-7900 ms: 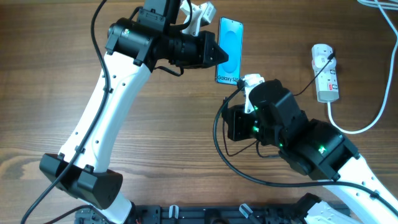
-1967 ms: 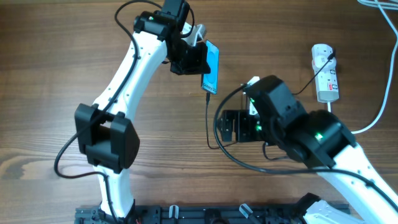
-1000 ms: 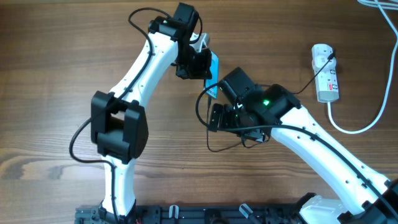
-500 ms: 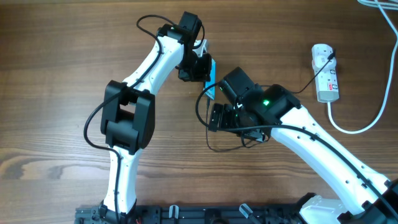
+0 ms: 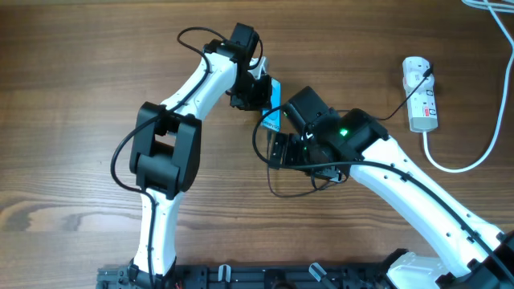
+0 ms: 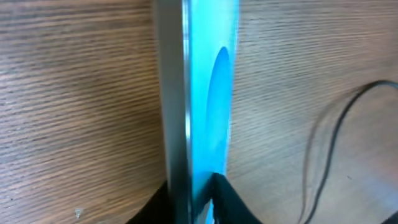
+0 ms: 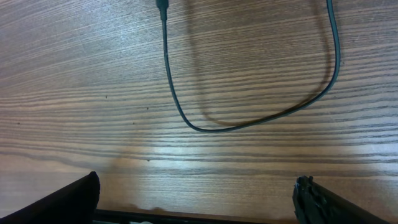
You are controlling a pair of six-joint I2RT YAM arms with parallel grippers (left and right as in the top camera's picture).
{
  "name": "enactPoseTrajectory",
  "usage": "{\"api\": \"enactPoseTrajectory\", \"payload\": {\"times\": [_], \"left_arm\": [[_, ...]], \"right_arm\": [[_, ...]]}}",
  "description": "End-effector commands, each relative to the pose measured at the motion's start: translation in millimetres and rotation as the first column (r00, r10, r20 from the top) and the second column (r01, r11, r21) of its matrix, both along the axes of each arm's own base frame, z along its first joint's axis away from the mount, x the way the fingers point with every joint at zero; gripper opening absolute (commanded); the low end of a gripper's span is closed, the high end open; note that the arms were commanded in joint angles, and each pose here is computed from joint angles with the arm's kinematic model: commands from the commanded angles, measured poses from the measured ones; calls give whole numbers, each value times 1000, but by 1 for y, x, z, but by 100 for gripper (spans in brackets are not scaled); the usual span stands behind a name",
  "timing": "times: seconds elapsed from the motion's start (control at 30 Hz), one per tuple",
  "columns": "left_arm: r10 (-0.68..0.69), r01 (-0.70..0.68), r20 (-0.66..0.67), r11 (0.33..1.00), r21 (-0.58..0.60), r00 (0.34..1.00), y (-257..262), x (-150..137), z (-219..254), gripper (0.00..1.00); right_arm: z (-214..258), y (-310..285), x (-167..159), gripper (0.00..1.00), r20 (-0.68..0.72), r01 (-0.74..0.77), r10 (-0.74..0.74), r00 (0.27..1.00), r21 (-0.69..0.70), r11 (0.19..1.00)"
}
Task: Plug charger to phone and switch on socket
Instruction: 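Lower the cabled phone flat onto the table with the left gripper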
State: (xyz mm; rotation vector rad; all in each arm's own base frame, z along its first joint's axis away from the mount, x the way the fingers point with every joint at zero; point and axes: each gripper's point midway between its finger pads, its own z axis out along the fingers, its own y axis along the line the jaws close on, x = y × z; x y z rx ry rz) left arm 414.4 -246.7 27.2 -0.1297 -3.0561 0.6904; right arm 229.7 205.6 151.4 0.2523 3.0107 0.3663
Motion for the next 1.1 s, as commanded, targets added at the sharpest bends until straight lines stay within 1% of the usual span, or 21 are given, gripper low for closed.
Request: {"api": "enactPoseTrajectory", "payload": {"times": [0.0, 0.17, 0.27, 0.53, 0.57, 0.63, 0.83, 0.87, 0.9, 1.03, 1.07], "left_arm": [[4, -3, -14, 997, 76, 1000, 12, -4, -17, 20], [7, -6, -7, 996, 94, 1000, 15, -3, -19, 21], [14, -17, 18, 987, 160, 1000, 25, 1, -24, 20], [15, -13, -7, 983, 181, 1000, 29, -2, -41, 22], [15, -14, -6, 982, 188, 1000, 30, -2, -42, 25], [17, -16, -1, 978, 208, 1000, 33, -1, -43, 35], [18, -17, -3, 976, 219, 1000, 35, -2, -44, 34], [18, -16, -7, 975, 221, 1000, 36, -3, -44, 35], [18, -15, -12, 975, 224, 1000, 36, -4, -44, 43], [19, -13, -21, 970, 243, 1000, 40, -7, -44, 44], [19, -12, -24, 970, 244, 1000, 41, -8, -44, 47]], "right_arm": [[3, 0, 6, 100, 21, -5, 6, 1000, -9, 1000], [2, -2, 4, 100, 15, -6, 6, 1000, -14, 1000], [1, -4, 1, 100, 3, -6, 6, 1000, -23, 1000], [1, -5, 0, 100, -2, -6, 6, 1000, -28, 1000], [1, -5, 0, 100, -2, -6, 6, 1000, -28, 1000], [1, -5, 0, 100, -2, -7, 7, 1000, -28, 1000], [1, -6, -1, 100, -6, -7, 6, 1000, -31, 999], [0, -6, -1, 100, -8, -7, 7, 1000, -34, 999], [0, -7, -1, 100, -7, -7, 7, 1000, -37, 999], [0, -9, -3, 100, -12, -31, 31, 999, -46, 998], [0, -9, -4, 100, -15, -31, 30, 999, -49, 998]]}}
